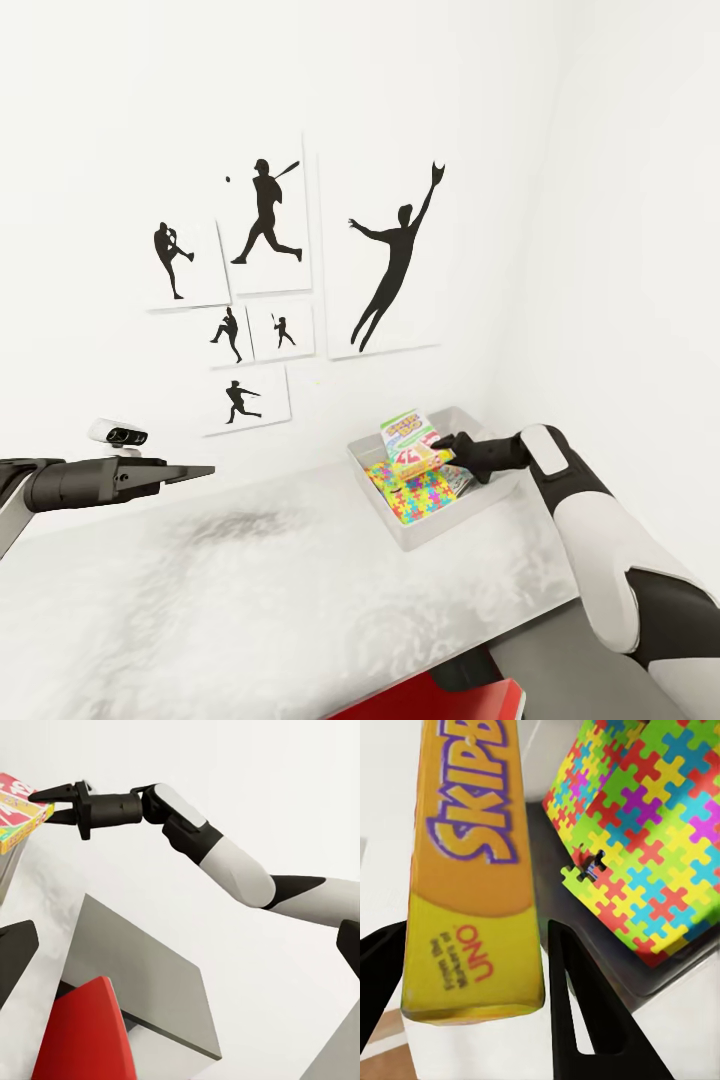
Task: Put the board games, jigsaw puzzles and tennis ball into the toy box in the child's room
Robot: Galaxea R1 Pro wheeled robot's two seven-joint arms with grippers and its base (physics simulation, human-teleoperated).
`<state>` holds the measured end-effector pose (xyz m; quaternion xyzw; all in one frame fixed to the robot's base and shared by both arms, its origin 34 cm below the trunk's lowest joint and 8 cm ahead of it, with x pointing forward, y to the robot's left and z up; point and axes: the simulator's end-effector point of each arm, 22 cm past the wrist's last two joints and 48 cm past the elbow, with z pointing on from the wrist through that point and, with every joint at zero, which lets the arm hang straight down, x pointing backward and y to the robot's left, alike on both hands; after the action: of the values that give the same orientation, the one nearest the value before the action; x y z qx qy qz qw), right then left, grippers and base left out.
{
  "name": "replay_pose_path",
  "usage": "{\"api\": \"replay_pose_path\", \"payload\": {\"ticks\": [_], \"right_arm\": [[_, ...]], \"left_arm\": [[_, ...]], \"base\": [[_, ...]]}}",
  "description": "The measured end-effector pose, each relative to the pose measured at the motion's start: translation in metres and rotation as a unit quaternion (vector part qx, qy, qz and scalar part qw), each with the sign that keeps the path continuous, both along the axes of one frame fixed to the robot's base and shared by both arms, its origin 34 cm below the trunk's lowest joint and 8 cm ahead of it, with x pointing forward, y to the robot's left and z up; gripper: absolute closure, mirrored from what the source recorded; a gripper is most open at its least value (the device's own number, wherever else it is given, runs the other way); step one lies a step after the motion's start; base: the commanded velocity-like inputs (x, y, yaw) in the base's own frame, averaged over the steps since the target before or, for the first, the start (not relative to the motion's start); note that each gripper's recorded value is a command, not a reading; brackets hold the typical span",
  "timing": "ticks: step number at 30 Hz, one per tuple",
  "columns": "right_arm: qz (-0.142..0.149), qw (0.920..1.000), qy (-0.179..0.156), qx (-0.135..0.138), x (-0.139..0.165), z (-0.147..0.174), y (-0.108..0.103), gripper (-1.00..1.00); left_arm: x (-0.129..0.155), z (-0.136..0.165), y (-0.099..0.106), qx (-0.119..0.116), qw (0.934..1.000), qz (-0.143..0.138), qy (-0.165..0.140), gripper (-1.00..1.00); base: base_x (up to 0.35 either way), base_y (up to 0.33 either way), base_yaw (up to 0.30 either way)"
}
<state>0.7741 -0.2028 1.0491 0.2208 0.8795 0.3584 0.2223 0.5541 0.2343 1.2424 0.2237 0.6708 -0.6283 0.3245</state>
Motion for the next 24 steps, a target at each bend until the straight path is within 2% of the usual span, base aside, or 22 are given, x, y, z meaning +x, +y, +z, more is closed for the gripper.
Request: {"api": "replay_pose_path", "payload": {"ticks": [6, 9, 11, 12, 17, 20, 24], "right_arm": [[0.002, 1.0, 0.002, -0.006, -0.001, -0.002, 0.0, 1.0], [0.006, 0.9995, 0.006, -0.031, -0.003, -0.009, -0.005, 1.0], [0.01, 0.9981, 0.011, -0.06, -0.005, -0.017, -0.013, 1.0], [0.011, 0.9978, 0.012, -0.064, -0.006, -0.017, -0.014, 1.0], [0.006, 0.9981, 0.002, -0.062, -0.002, -0.014, -0.007, 1.0], [0.006, 0.9978, 0.002, -0.066, -0.001, -0.014, -0.007, 1.0], [-0.006, 0.9974, -0.015, -0.07, 0.007, -0.005, -0.015, 1.0]], "left_arm": [[0.0, 0.0, 0.0, 0.0, 1.0, 0.0, 0.0, -1.0], [0.0, 0.0, 0.0, 0.0, 1.0, 0.0, 0.0, -1.0], [0.0, 0.0, 0.0, 0.0, 1.0, 0.0, 0.0, -1.0], [0.0, 0.0, 0.0, 0.0, 1.0, 0.0, 0.0, -1.0], [0.002, -0.001, -0.001, -0.003, 1.0, 0.001, 0.001, -1.0], [0.002, -0.001, -0.002, -0.004, 1.0, 0.001, 0.001, -1.0], [0.002, -0.001, -0.004, -0.006, 1.0, 0.0, 0.001, -1.0]], "base": [[0.0, 0.0, 0.0], [0.0, 0.0, 0.0], [0.0, 0.0, 0.0], [0.0, 0.0, 0.0], [0.0, 0.0, 0.0], [0.0, 0.0, 0.0], [0.0, 0.0, 0.0]]}}
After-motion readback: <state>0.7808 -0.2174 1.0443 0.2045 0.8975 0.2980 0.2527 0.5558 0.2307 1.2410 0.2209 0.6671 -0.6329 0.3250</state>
